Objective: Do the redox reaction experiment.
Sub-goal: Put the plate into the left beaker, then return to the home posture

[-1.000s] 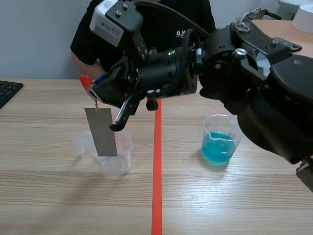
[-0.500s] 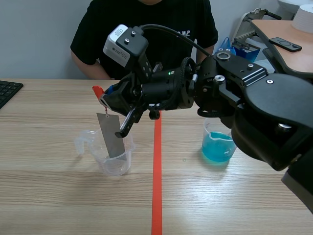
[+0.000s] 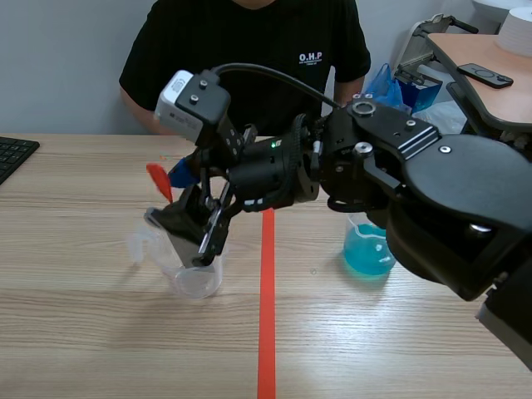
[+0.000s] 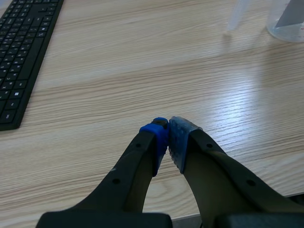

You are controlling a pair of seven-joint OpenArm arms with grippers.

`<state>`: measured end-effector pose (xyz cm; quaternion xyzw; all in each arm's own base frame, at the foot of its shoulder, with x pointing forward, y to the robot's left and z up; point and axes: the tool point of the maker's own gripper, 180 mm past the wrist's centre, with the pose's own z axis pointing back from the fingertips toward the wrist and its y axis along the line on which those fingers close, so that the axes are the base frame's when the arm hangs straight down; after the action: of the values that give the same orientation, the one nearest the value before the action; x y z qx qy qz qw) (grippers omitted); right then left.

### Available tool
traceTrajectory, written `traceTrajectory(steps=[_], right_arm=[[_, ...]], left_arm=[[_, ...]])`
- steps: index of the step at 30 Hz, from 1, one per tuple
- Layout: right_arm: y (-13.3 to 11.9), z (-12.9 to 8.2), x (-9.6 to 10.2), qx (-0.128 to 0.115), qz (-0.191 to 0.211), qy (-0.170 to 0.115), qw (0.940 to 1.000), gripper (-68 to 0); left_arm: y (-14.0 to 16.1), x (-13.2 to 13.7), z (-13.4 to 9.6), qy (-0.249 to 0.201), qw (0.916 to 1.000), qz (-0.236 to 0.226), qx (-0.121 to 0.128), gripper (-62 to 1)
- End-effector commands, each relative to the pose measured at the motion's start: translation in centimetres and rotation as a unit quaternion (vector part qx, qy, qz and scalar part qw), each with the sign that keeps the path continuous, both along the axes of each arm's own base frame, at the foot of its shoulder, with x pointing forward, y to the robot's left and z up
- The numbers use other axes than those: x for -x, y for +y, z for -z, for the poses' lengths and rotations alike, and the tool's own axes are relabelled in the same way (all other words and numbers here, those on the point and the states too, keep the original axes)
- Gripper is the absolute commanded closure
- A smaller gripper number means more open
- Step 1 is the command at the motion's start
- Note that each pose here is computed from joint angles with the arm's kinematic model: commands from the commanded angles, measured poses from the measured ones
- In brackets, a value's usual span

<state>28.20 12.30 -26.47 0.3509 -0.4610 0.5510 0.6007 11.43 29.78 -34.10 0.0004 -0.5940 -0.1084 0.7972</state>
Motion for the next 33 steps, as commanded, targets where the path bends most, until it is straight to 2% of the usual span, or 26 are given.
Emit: traceTrajectory(steps=[1,5,10,13,16,20,22,26,29,33], right_arm=[[0.8,-1.4,0.2,-0.017,-0.016,-0.012,0.9997,-50.4],[1.6,-1.1,1.5,-0.021,-0.035,-0.004,0.9991,-67.9],[1.9,-1.8,1.9,-0.047,-0.037,0.016,0.9981,-67.9],[1.8,-2.8,2.0,-0.073,-0.036,0.032,0.9962,-67.9],[1.2,-3.5,2.4,-0.081,-0.04,0.031,0.9954,-67.9],[-0.4,-4.3,4.2,-0.092,-0.051,0.018,0.9943,-67.9],[-1.5,-4.6,5.1,-0.096,-0.048,0.01,0.9942,-67.9],[-4.6,-5.0,5.5,-0.102,-0.005,-0.003,0.9948,-67.9],[-7.4,-5.3,5.3,-0.103,0.036,-0.01,0.9939,-67.9],[-11.2,-6.4,5.3,-0.108,0.077,-0.016,0.991,-67.9]], left_arm=[[0.3,-0.7,-1.1,-0.021,0.9998,0.002,-0.002,-4.1],[0.3,-0.7,-1.1,-0.021,0.9998,0.002,-0.001,-4.2],[0.2,-0.6,-1.1,-0.023,0.9997,0.003,-0.001,-4.3],[0.1,-0.6,-1.5,-0.033,0.9994,0.005,0.001,-4.3],[0.1,-0.7,-1.9,-0.044,0.999,0.006,0.004,-4.3],[-0.2,-0.9,-2.4,-0.052,0.9986,0.013,0.004,-5.7],[-0.5,-0.9,-2.7,-0.054,0.9984,0.019,0.004,-12.1],[-1.2,-0.9,-3.4,-0.058,0.9978,0.031,0.003,-29.5],[-1.9,-0.6,-4.0,-0.065,0.9972,0.038,0.007,-44.8],[-3.5,-0.1,-4.9,-0.072,0.9962,0.045,0.017,-54.8]])
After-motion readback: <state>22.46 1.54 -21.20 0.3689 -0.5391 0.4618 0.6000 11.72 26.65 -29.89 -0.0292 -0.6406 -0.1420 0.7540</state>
